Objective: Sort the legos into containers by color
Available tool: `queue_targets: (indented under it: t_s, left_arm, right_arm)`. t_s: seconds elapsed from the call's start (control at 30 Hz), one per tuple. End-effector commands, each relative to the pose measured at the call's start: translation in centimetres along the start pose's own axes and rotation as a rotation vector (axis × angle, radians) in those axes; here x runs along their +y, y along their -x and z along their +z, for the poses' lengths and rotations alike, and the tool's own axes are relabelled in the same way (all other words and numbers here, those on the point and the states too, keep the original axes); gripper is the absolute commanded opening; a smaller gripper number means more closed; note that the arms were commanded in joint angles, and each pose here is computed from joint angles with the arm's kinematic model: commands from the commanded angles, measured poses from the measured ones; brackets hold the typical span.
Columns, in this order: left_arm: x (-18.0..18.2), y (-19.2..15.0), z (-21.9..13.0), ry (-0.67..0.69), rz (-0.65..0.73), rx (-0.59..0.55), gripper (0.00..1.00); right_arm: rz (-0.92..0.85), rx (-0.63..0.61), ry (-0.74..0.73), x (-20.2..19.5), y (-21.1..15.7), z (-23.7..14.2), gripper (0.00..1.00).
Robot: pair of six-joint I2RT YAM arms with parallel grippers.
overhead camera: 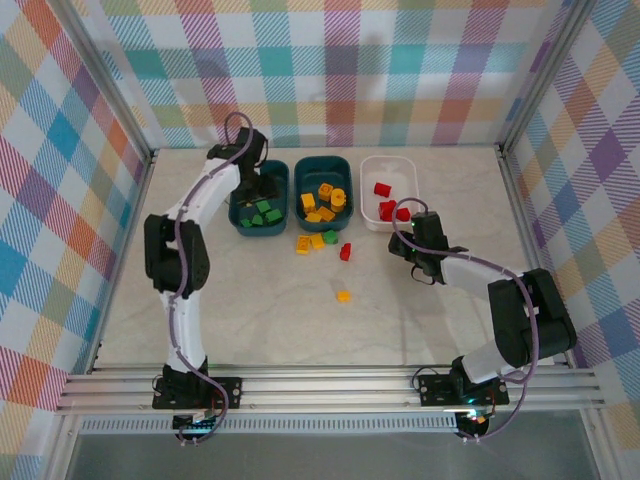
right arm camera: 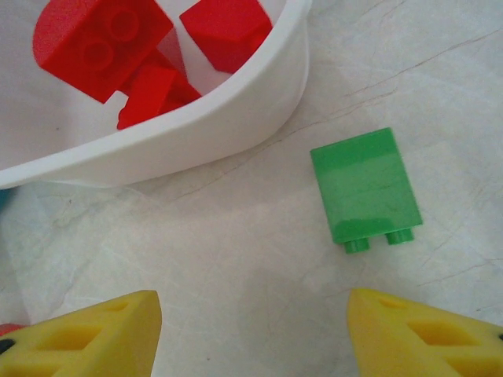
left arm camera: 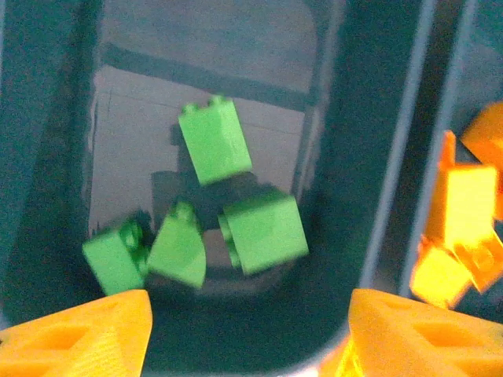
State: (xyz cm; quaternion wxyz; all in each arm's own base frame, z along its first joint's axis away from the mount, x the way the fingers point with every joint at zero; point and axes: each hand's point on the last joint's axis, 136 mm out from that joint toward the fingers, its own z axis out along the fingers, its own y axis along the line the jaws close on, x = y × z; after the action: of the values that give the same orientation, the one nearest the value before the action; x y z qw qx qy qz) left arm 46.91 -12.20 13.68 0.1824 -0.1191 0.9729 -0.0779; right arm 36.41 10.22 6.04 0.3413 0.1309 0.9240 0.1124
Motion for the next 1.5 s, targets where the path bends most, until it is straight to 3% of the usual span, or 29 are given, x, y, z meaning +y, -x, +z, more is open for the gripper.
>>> queue_targets:
  t_s: [0.0, 0.2, 0.37, 0.53, 0.97, 1.47]
  left_arm:
    - [-2.1, -0.8, -5.8, -0.168, -0.034, -0.112, 0.72]
    - [0.6, -7.6, -8.7, -0.29, -0.121, -0.176, 0.9]
    - [2.8, -12.8, -8.7, -0.323, -0.16, -0.146, 0.93]
    - [3.8, -15.8, -7.3, -0.35, -0.213, -0.12, 0.94]
    - [4.4, -18.4, -5.5, -0.369, -0.265, -0.053, 0.94]
    - [5.1, -18.2, -6.8, -0.348, -0.271, -0.09, 0.94]
  right_arm:
    - [-0.065, -0.057, -0.049, 0.1, 2.4, -1.1, 0.67]
    - [-0.122, -0.001, -0.124, -0.7, 2.1, 0.0, 0.71]
    - [-0.124, 0.068, -0.16, -1.2, 2.7, 1.1, 0.73]
    - [-0.11, 0.117, -0.2, -2.3, 2.3, 1.8, 0.73]
    - [-0.058, 0.24, -0.239, -3.4, 1.2, 4.1, 0.68]
    - [-0.04, 0.235, -0.236, -3.5, 1.2, 4.1, 0.33]
